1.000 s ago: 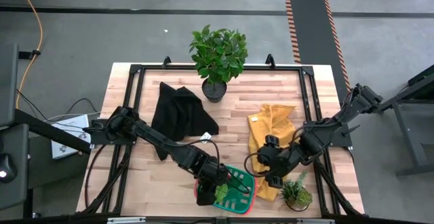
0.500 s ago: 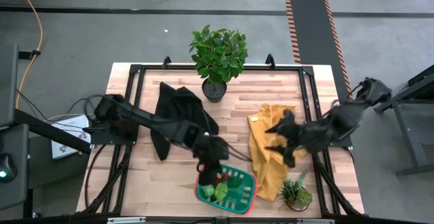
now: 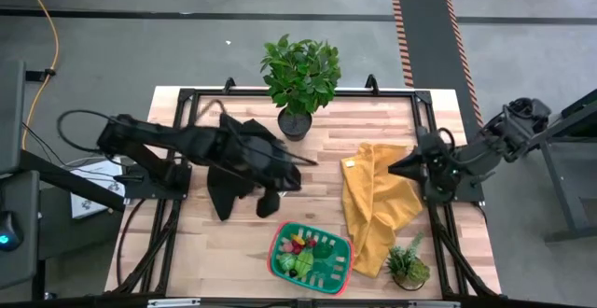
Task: Pick and placing Produce into tupperware
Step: Return to Home Position
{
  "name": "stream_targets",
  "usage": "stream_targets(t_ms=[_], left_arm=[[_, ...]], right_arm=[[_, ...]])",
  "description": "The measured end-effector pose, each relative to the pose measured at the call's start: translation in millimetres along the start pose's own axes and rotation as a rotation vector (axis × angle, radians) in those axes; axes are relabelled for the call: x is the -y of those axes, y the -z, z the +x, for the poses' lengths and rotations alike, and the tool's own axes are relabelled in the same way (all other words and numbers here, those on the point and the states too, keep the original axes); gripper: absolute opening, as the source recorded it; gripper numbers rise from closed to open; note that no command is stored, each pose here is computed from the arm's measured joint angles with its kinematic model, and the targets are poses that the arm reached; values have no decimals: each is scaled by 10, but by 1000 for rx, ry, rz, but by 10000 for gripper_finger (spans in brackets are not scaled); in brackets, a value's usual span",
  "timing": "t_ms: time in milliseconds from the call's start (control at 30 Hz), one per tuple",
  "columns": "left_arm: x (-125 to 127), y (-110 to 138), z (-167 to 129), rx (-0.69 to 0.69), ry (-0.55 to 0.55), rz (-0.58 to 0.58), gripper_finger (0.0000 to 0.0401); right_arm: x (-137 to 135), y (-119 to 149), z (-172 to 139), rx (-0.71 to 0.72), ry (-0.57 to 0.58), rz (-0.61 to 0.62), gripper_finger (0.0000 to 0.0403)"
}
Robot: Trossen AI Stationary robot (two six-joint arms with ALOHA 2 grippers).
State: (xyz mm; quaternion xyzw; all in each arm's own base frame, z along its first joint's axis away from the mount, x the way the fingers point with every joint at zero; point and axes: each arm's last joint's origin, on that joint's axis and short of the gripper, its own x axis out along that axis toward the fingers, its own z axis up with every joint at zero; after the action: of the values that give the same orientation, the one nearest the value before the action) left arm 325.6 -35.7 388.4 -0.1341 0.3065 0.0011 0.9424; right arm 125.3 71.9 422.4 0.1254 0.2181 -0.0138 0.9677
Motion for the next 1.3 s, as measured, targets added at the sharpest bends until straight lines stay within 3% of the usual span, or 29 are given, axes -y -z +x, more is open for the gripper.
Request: stream_targets(t_ms=[67, 600, 800, 933, 1033, 1133, 1300], left_arm=[[-40, -47, -146, 44, -7, 8, 5], [-538, -122, -1155, 208, -148, 31, 0], [-633, -67, -1442, 248, -199, 29, 0], [-688, 82, -1547, 283, -218, 1, 0], [-707, 276, -1574, 319, -211, -36, 0], [-729, 506, -1589, 377, -188, -83, 0], [-790, 941, -1582, 491, -141, -175, 0]], right_arm=[[25, -8, -47, 7, -20, -15, 8], [432, -36, -419, 104, 55, 16, 0], [632, 158, -597, 201, 48, 87, 0], [740, 400, -576, 268, 14, 153, 0], [771, 535, -532, 336, -76, 179, 0], [774, 629, -490, 428, -191, 155, 0], [841, 877, -385, 535, -251, 158, 0]])
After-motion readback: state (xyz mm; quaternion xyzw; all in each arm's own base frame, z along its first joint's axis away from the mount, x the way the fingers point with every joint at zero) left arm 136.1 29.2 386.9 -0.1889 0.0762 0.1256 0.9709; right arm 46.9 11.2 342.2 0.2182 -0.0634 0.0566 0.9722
